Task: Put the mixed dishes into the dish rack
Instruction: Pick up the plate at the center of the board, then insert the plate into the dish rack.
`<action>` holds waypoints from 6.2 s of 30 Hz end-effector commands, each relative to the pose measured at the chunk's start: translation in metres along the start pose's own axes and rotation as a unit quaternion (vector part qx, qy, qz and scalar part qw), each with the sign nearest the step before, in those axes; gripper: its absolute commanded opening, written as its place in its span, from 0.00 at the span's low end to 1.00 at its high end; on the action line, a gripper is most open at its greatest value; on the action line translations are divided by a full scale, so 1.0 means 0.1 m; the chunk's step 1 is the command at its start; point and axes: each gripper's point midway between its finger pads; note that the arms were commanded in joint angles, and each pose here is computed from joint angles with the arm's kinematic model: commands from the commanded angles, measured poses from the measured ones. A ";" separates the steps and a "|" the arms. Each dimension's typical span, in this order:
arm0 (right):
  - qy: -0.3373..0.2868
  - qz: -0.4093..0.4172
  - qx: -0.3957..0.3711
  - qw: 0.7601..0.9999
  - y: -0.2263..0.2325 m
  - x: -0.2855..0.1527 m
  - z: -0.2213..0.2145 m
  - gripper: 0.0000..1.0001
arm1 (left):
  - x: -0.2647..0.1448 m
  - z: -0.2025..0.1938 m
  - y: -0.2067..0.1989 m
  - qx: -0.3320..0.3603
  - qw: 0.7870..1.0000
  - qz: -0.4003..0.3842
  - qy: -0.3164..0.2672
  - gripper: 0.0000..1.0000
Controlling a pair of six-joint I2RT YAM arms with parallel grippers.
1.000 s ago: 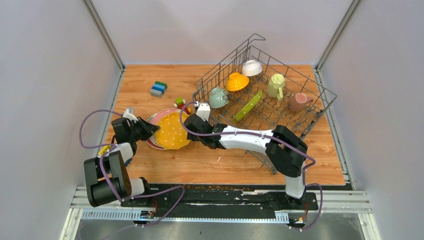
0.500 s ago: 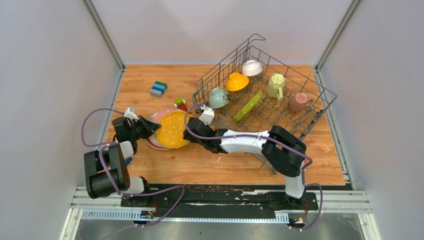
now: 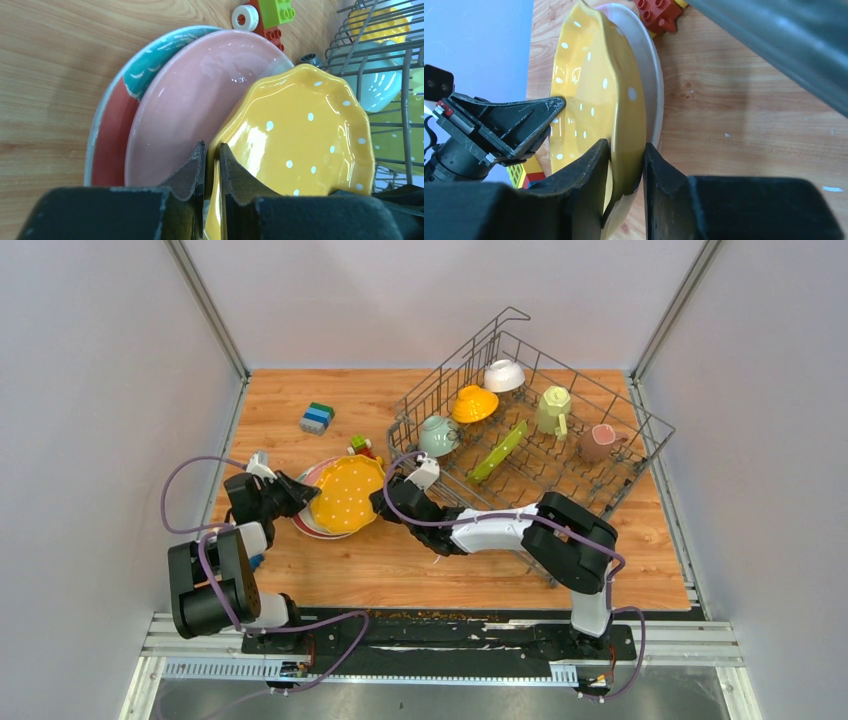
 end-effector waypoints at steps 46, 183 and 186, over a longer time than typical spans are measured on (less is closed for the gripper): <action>-0.113 0.144 -0.221 0.958 1.09 -2.12 1.87 0.00 | -0.76 0.44 -0.68 0.069 0.990 0.063 -0.105 1.00; -0.332 -0.509 -0.227 0.761 -1.60 -1.74 2.70 0.03 | -0.37 0.38 -0.20 0.037 0.990 0.132 -0.038 1.00; -0.332 -0.511 -0.229 0.759 -1.64 -1.76 2.67 0.02 | -0.36 0.36 -0.17 0.034 0.990 0.135 -0.034 1.00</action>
Point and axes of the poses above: each gripper's point midway between its finger pads, its own x axis out along the fingers, its own y axis along the line the jaws close on, z = x × y, and after that the axes turned 9 degrees about -x, right-handed
